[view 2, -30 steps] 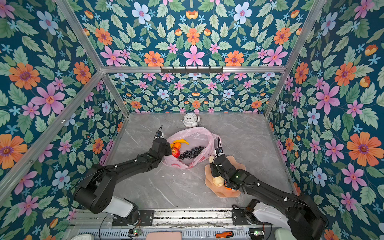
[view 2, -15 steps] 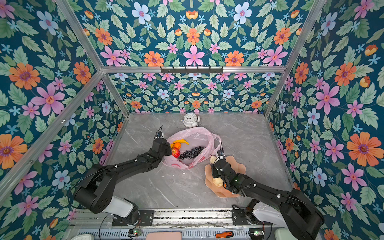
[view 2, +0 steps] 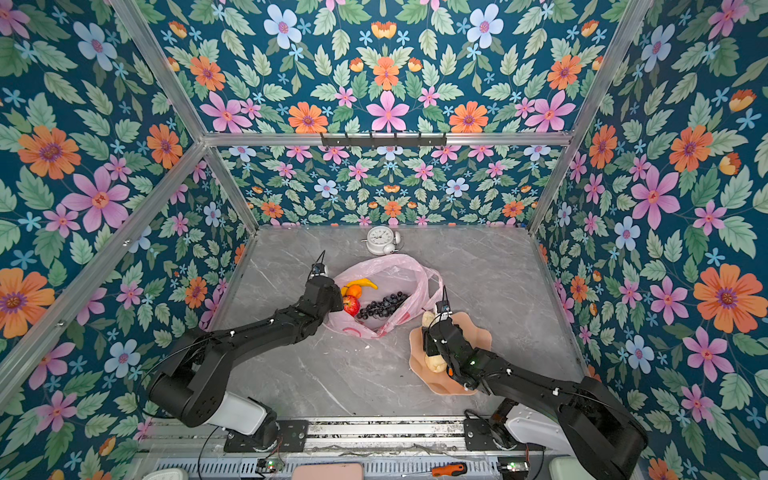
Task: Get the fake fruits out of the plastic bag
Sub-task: 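Lower the second pear into the peach bowl and open the right gripper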
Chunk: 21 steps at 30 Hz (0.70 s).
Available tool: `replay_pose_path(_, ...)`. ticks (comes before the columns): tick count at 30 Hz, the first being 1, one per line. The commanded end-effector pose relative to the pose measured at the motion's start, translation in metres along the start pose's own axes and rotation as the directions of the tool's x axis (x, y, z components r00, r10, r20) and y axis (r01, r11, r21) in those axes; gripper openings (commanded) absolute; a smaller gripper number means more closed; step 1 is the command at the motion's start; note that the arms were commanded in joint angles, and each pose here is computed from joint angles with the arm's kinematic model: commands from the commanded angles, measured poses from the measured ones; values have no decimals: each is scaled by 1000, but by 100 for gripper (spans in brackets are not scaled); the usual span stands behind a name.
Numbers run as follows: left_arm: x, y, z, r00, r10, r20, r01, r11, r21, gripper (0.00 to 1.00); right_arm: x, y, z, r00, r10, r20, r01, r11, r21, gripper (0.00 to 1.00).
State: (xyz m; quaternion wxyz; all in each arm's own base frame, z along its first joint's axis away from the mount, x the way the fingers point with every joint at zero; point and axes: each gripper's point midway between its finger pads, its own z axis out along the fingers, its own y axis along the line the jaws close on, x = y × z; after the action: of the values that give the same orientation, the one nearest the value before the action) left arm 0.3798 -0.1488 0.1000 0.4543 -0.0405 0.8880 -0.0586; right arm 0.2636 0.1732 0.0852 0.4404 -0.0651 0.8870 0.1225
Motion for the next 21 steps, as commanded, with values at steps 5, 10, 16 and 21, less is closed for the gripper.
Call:
replay_pose_path(5,-3,-1,1,1000,2,9,-2,1000,2,8,-6,-2,-9,1000,10,2,-10,1000,7,72)
replay_pose_path(10,-3,-2,1,1000,2,7,-2,1000,3,8,-6,-8,-15,1000,2,-18,-1,999,37,71)
replay_pose_path(16,-2,-2,2,1000,3,3,-3,1000,3,9,-1,-14,-28,998,1,-65,3,998,56,64)
replay_pose_path(21,-1,-2,3,1000,4,2,-4,1000,1,9,7,-15,-39,995,20,-98,-17,999,33,59)
